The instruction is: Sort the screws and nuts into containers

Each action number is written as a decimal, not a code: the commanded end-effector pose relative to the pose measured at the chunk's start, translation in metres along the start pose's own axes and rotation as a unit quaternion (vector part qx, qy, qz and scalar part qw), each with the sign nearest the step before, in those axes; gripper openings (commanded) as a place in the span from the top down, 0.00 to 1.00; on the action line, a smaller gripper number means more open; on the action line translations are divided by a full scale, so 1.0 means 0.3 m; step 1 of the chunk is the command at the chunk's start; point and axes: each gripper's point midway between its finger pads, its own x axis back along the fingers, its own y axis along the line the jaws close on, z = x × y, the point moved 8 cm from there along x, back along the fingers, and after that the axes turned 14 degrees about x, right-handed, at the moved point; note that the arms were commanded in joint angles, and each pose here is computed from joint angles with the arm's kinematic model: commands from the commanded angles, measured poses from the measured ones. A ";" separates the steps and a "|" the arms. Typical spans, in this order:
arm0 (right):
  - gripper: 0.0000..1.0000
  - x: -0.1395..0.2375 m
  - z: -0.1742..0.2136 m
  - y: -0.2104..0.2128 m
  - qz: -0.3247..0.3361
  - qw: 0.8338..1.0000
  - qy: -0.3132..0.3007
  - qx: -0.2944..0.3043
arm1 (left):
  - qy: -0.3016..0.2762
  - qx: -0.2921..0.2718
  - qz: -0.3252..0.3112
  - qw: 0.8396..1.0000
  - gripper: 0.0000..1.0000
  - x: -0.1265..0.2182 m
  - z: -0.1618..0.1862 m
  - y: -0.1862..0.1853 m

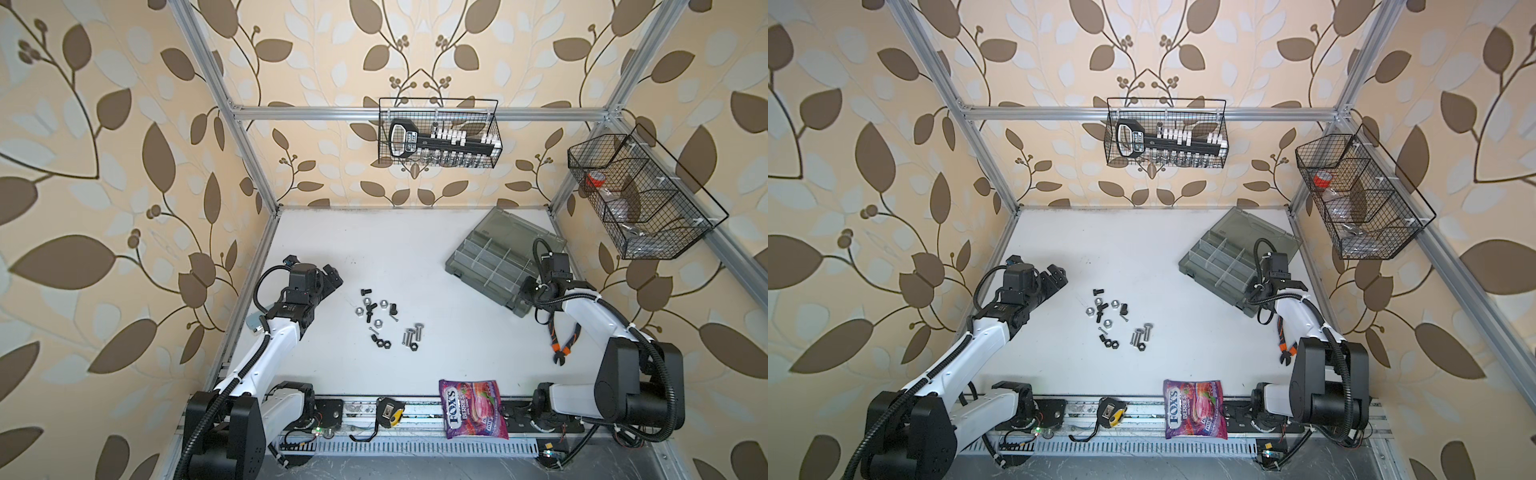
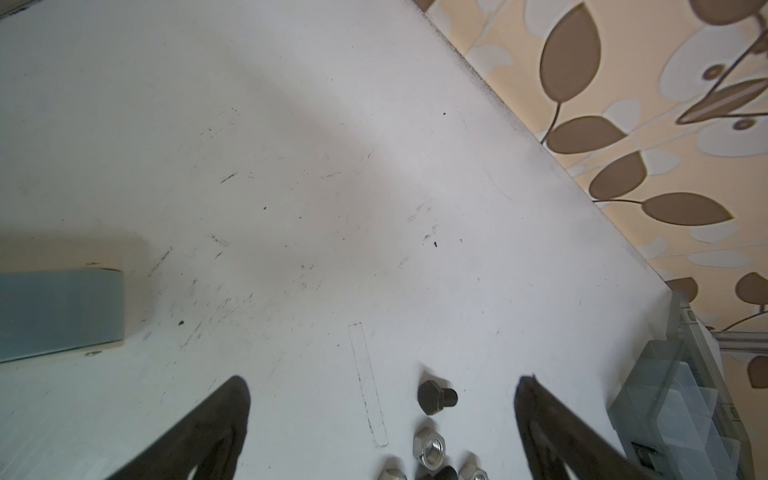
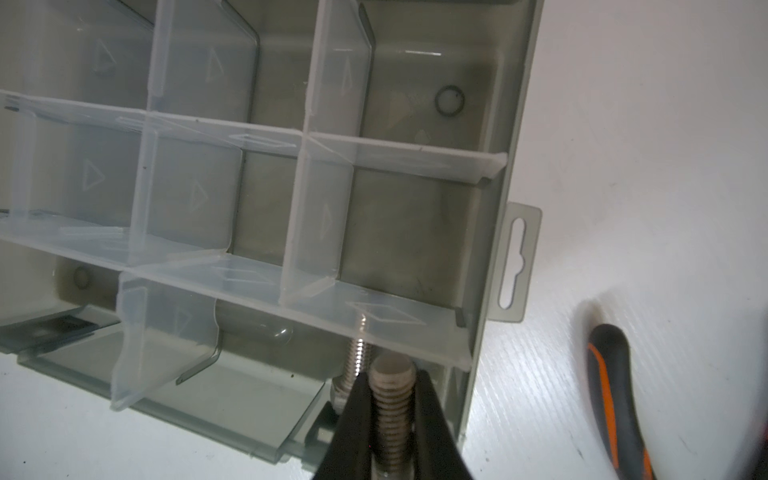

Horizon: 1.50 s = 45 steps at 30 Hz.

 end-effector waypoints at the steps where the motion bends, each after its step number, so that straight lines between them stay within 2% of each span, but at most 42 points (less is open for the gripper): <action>1: 1.00 -0.023 0.010 -0.009 0.007 1.000 0.002 -0.004 | -0.014 -0.004 0.028 0.999 0.01 0.016 -0.036 -0.061; 10: 0.97 -0.070 0.033 -0.014 0.011 1.000 0.024 -0.007 | -0.015 -0.004 0.027 1.000 0.01 0.016 -0.036 -0.061; 12: 0.90 -0.075 0.035 -0.016 0.013 1.000 0.026 -0.009 | -0.014 -0.004 0.027 1.000 0.01 0.015 -0.036 -0.061; 14: 0.77 -0.076 0.035 -0.016 0.013 1.000 0.026 -0.010 | -0.014 -0.004 0.027 1.000 0.01 0.016 -0.036 -0.062; 18: 0.68 -0.064 0.022 -0.013 0.010 1.000 0.018 -0.011 | -0.016 -0.004 0.027 0.999 0.01 0.017 -0.037 -0.062; 25: 0.67 -0.021 -0.011 -0.003 -0.003 1.000 0.002 -0.013 | -0.018 -0.004 0.026 1.000 0.01 0.022 -0.039 -0.062; 32: 0.66 0.101 -0.062 0.039 -0.030 0.999 -0.043 0.000 | -0.024 -0.003 0.024 0.999 0.01 0.031 -0.044 -0.062; 38: 0.63 0.200 -0.036 0.218 -0.050 0.994 -0.058 0.073 | -0.022 0.001 0.023 0.999 0.01 0.027 -0.043 -0.061; 45: 0.63 0.207 0.171 0.491 -0.105 0.979 0.002 0.175 | -0.022 0.000 0.023 0.999 0.01 0.028 -0.044 -0.061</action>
